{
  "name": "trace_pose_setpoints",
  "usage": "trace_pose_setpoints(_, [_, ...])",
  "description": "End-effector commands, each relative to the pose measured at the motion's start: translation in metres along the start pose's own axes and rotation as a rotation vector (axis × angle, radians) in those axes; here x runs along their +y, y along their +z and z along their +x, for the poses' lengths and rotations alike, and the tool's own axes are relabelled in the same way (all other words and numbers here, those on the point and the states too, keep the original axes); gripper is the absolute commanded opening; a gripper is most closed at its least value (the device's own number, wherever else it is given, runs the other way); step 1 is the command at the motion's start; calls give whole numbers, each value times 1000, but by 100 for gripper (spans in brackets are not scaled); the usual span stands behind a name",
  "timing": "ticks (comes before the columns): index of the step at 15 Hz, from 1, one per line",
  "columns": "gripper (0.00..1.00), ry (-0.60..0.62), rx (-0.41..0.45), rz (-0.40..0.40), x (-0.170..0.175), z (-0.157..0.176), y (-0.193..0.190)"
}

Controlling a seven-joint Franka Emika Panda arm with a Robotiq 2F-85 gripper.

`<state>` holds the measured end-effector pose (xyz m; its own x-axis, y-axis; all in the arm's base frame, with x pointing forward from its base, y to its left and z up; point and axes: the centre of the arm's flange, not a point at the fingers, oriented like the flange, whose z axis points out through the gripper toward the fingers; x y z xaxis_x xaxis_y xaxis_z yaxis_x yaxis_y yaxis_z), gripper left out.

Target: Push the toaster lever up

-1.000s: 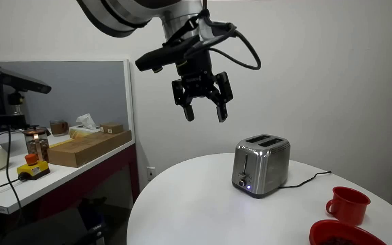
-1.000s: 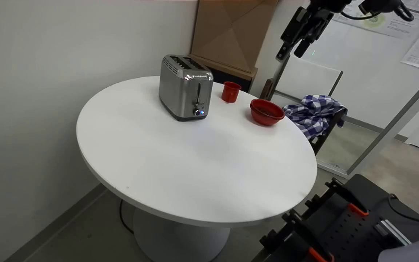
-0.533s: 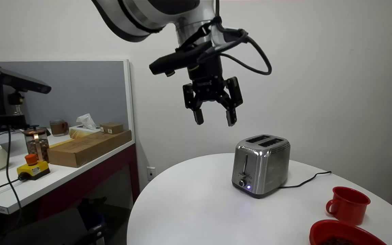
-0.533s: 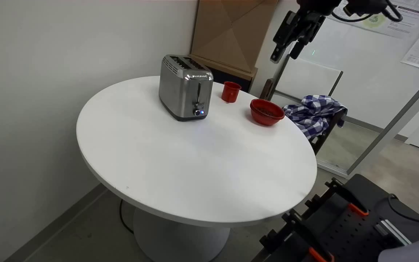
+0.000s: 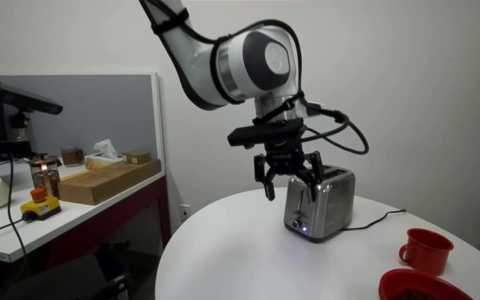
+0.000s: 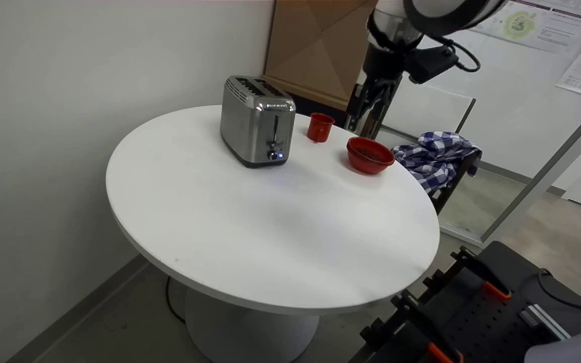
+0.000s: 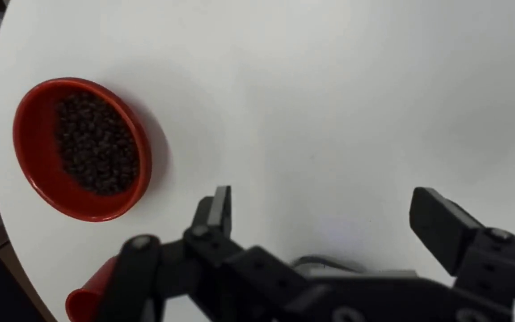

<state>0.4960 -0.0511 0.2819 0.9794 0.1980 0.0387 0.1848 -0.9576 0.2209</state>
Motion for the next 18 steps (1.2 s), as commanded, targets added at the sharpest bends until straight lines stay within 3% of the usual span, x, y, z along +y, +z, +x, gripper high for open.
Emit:
trace_pose_setpoints(1, [100,6,41,-43,-1,40,57])
trace_pose_setpoints(10, [100,137,150,-22,-3,69,153])
trace_pose_setpoints(18, [100,159,227,16,-19,79,187])
